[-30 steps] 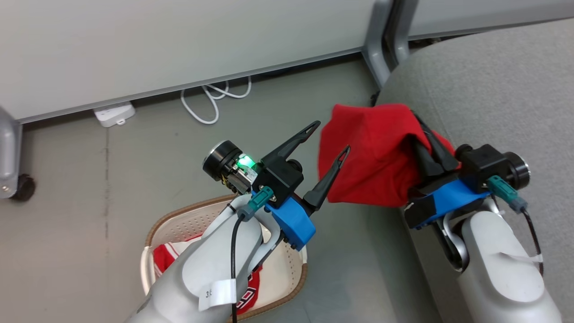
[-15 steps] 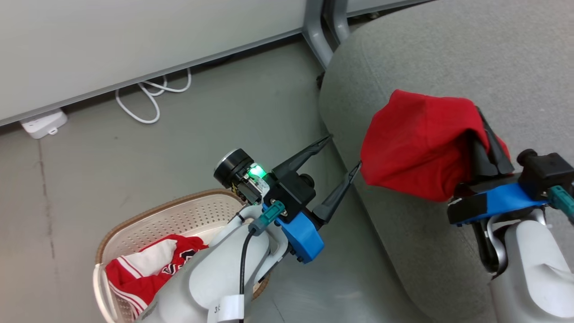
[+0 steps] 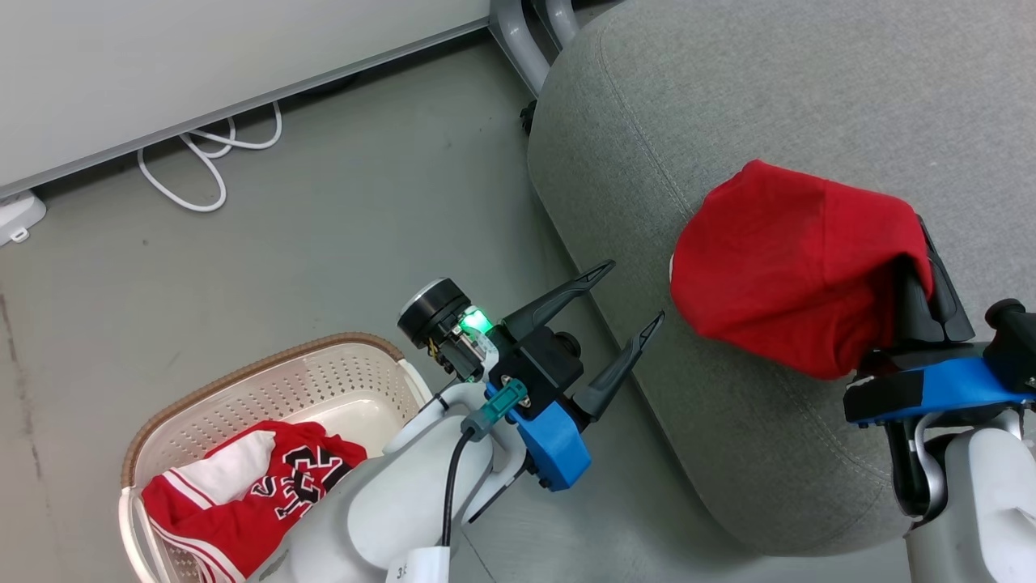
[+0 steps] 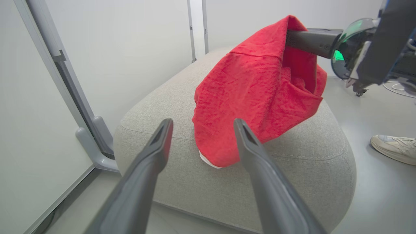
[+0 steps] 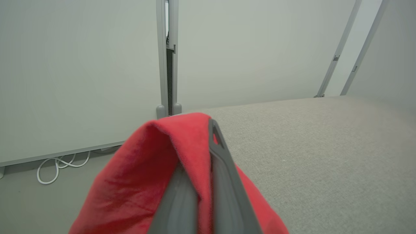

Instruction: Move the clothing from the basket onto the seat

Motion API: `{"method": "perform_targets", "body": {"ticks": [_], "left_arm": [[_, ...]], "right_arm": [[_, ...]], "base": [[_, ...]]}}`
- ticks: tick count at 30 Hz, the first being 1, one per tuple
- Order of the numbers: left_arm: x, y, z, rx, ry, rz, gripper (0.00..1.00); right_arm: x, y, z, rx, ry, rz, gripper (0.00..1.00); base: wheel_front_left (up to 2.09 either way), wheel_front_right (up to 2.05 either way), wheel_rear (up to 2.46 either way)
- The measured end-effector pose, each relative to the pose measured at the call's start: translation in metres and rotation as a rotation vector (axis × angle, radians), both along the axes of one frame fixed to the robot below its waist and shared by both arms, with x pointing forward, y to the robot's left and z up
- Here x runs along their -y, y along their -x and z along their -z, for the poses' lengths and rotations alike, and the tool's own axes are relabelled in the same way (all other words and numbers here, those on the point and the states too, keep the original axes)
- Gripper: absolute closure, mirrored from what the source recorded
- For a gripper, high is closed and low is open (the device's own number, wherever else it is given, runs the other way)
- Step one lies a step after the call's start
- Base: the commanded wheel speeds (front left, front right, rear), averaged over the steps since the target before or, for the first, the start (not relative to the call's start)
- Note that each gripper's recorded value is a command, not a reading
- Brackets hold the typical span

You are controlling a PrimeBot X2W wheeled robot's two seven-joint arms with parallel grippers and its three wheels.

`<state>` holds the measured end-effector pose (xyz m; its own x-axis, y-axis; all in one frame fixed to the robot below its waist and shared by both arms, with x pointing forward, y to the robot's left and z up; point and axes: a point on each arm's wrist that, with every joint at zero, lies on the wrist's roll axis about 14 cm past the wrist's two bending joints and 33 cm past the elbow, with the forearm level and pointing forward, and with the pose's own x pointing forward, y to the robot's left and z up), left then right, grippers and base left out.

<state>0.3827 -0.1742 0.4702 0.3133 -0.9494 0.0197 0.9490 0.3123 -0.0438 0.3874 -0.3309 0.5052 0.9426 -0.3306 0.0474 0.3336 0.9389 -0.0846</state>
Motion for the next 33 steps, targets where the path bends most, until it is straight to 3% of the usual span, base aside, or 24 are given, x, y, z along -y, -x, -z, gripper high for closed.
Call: {"method": "perform_targets", "body": {"ticks": [14, 22, 28, 33], "left_arm": [[-0.002, -0.007, 0.006, -0.012, 0.004, -0.003, 0.00], [-0.007, -0.031, 0.024, -0.020, 0.004, -0.022, 0.00], [-0.018, -0.060, 0.054, -0.029, -0.020, -0.044, 0.00], [-0.024, -0.081, 0.079, -0.043, -0.022, -0.057, 0.00]], "right_arm": [[0.001, -0.014, -0.008, 0.025, 0.018, 0.000, 1.00], [0.018, -0.064, -0.066, 0.165, 0.143, -0.016, 1.00], [0.054, -0.099, -0.123, 0.317, 0.234, 0.049, 1.00], [0.085, -0.121, -0.138, 0.348, 0.301, 0.111, 1.00]], "base": [[0.00, 0.00, 0.00], [0.00, 0.00, 0.00], [0.00, 0.00, 0.00], [0.00, 0.00, 0.00]]}}
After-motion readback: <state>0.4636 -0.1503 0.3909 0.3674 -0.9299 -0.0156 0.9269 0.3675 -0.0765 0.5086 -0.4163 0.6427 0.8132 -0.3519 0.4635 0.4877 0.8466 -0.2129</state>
